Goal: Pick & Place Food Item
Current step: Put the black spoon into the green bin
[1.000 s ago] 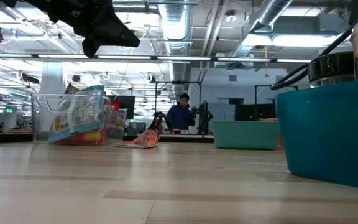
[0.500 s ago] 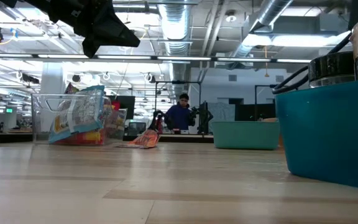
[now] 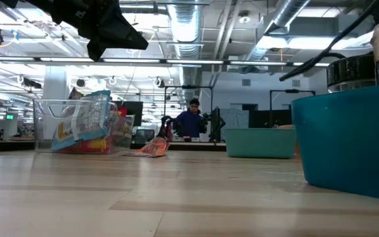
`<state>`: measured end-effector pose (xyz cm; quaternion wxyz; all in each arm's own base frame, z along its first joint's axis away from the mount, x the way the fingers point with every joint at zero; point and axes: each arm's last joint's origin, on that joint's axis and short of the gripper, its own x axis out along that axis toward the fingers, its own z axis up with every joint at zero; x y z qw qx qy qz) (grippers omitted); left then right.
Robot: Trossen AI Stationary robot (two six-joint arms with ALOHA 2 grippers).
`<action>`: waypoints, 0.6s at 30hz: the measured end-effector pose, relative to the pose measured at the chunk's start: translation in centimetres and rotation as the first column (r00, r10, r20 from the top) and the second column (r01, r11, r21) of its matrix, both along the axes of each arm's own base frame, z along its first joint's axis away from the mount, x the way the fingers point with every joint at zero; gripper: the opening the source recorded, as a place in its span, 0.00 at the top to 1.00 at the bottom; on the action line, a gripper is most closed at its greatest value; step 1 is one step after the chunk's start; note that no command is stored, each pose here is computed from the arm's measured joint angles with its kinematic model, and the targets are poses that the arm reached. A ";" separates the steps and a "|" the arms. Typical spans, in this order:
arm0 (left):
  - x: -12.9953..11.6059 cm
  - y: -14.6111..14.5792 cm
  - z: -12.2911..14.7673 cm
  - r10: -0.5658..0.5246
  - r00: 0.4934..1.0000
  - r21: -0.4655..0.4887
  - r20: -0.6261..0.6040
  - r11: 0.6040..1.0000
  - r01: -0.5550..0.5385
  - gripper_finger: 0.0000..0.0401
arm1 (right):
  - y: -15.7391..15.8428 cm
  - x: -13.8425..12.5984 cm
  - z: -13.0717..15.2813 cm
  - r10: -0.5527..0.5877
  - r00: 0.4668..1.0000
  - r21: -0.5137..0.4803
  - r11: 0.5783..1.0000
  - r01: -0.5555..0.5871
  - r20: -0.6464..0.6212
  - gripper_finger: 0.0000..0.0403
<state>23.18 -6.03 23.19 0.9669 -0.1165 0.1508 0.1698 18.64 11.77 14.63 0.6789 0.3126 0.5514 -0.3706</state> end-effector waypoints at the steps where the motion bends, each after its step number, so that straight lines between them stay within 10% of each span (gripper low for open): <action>1: 0.0 0.0 0.0 0.000 1.000 0.000 0.000 1.000 0.000 1.00 | 0.0 0.1 0.0 0.003 1.000 -0.005 1.000 -0.003 0.012 0.79; 18: 0.0 0.0 0.0 0.000 1.000 -0.001 0.003 1.000 0.000 1.00 | -0.2 -0.3 -1.1 -0.018 0.999 0.014 1.000 0.017 0.037 0.79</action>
